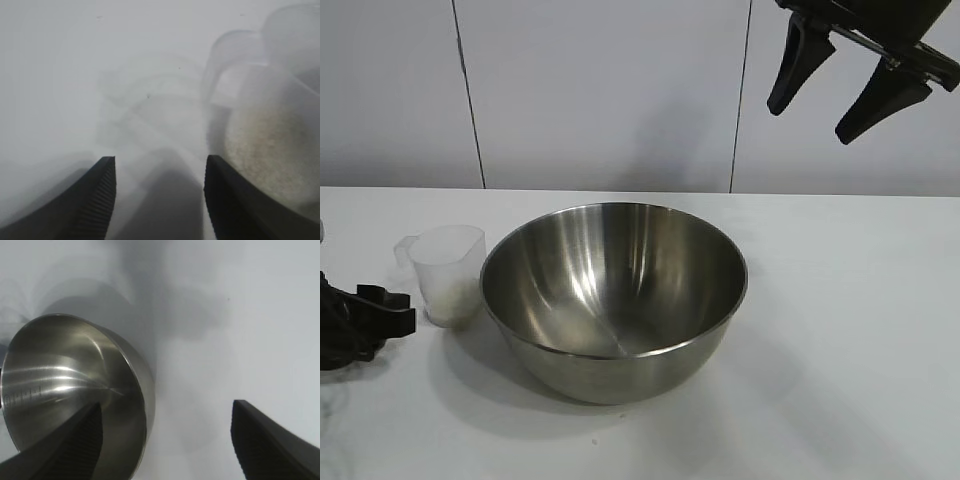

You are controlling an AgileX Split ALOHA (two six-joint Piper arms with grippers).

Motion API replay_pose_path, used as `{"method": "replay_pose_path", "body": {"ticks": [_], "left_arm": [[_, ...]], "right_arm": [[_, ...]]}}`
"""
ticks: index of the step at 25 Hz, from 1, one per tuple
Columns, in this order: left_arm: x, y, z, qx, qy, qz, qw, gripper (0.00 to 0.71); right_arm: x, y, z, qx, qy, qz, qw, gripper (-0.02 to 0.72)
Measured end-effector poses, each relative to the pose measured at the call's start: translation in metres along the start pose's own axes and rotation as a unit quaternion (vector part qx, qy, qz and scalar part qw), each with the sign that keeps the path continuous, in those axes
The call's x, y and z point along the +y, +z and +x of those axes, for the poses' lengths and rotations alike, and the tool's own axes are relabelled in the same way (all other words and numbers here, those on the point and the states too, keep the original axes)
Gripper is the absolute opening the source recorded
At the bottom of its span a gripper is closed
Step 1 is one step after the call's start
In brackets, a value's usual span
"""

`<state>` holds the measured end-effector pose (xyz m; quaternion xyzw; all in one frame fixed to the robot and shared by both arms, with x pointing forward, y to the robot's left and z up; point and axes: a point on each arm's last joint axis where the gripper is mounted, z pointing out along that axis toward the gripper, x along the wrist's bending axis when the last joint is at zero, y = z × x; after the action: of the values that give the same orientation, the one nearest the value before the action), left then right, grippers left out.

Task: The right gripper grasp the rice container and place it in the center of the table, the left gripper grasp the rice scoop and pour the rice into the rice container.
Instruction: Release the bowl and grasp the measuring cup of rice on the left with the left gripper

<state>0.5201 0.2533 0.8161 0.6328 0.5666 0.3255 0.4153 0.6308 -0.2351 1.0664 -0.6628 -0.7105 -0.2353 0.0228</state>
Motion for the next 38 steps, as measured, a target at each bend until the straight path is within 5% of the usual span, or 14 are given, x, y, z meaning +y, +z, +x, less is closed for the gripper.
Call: {"method": "replay_pose_path", "body": {"ticks": [5,14,38], "left_arm": [[0.005,0.005,0.005,0.005,-0.006,-0.011,1.0,0.394],[0.014,0.014,-0.003,-0.034,0.01,-0.03,0.999,0.394],[0.015,0.016,-0.003,-0.036,-0.013,-0.032,0.999,0.394]], "right_arm": [[0.001,0.0,0.0,-0.001,0.0,-0.005,1.0,0.496],[0.002,0.0,0.0,-0.001,0.0,-0.013,1.0,0.496],[0.003,0.0,0.0,-0.002,0.0,-0.016,1.0,0.496]]}}
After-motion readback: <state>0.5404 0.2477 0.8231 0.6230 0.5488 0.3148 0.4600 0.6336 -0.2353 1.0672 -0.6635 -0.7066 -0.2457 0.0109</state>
